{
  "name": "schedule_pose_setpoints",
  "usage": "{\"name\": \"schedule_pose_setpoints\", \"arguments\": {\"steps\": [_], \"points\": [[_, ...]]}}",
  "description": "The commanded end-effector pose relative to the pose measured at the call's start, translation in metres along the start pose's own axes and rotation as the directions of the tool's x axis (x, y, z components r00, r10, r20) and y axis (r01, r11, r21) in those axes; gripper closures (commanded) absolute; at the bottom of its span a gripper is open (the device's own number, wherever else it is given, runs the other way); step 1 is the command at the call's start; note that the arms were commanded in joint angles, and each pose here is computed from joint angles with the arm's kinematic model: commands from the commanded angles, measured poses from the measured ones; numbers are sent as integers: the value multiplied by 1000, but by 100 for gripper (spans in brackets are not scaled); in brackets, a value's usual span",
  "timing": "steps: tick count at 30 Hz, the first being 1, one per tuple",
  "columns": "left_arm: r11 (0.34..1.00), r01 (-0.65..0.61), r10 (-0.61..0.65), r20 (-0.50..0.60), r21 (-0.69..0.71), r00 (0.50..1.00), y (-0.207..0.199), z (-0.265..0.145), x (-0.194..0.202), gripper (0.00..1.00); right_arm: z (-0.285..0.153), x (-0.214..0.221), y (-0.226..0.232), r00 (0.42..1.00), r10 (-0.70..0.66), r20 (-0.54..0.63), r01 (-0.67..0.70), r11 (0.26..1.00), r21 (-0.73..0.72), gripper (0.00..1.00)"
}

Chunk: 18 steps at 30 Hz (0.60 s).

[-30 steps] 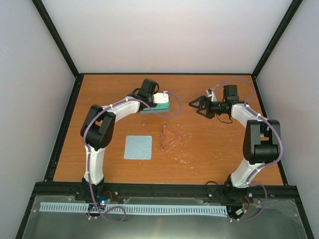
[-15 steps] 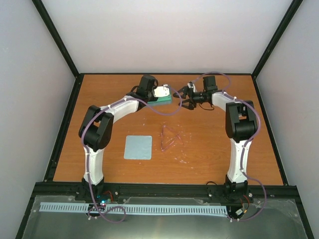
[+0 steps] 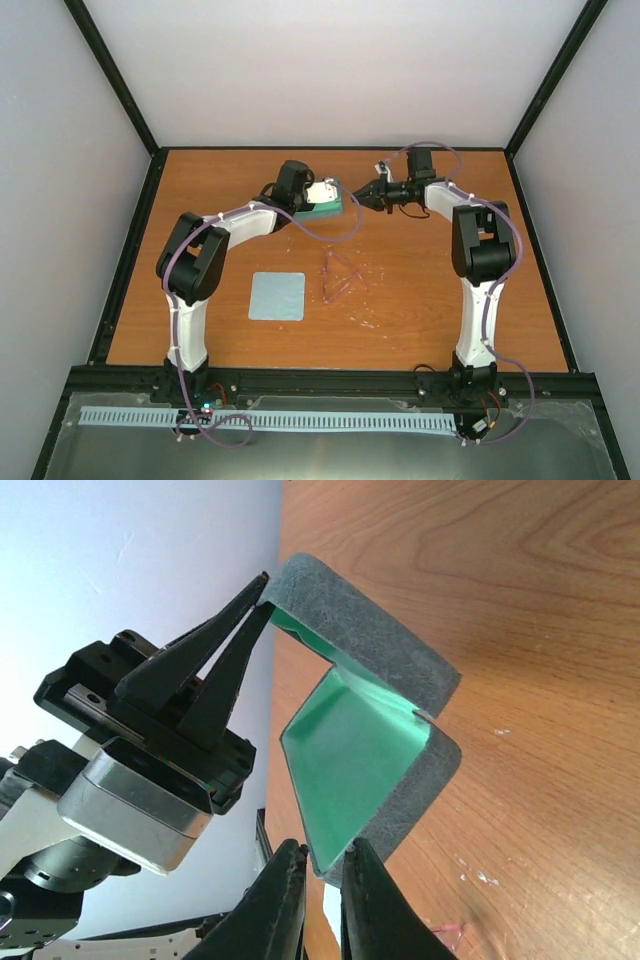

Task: Organize the sunglasses
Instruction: Place the sunglasses case at the center of the board.

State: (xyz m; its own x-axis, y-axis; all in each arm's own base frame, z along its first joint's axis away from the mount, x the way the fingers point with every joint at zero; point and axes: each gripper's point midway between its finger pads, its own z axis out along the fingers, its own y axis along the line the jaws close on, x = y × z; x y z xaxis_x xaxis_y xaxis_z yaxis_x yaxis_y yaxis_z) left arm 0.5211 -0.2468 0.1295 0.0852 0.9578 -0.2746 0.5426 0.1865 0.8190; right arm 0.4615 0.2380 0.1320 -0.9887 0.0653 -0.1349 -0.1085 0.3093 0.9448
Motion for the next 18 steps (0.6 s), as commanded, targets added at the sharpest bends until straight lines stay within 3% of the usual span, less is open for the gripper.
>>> {"name": "schedule_pose_setpoints", "arguments": {"steps": [1,7,18], "points": [[995,26,-21,57,-96,998,29,-8,-14,99,17,0,4,999,-10,-42,8,999,-45,89],[993,17,-10,64,-117,998,28,-7,-13,99,37,5,4,995,13,-97,-22,995,-95,89],[993,41,-31,95,-107,995,20,-6,-21,94,64,30,-23,980,51,-193,-63,997,-55,89]]}}
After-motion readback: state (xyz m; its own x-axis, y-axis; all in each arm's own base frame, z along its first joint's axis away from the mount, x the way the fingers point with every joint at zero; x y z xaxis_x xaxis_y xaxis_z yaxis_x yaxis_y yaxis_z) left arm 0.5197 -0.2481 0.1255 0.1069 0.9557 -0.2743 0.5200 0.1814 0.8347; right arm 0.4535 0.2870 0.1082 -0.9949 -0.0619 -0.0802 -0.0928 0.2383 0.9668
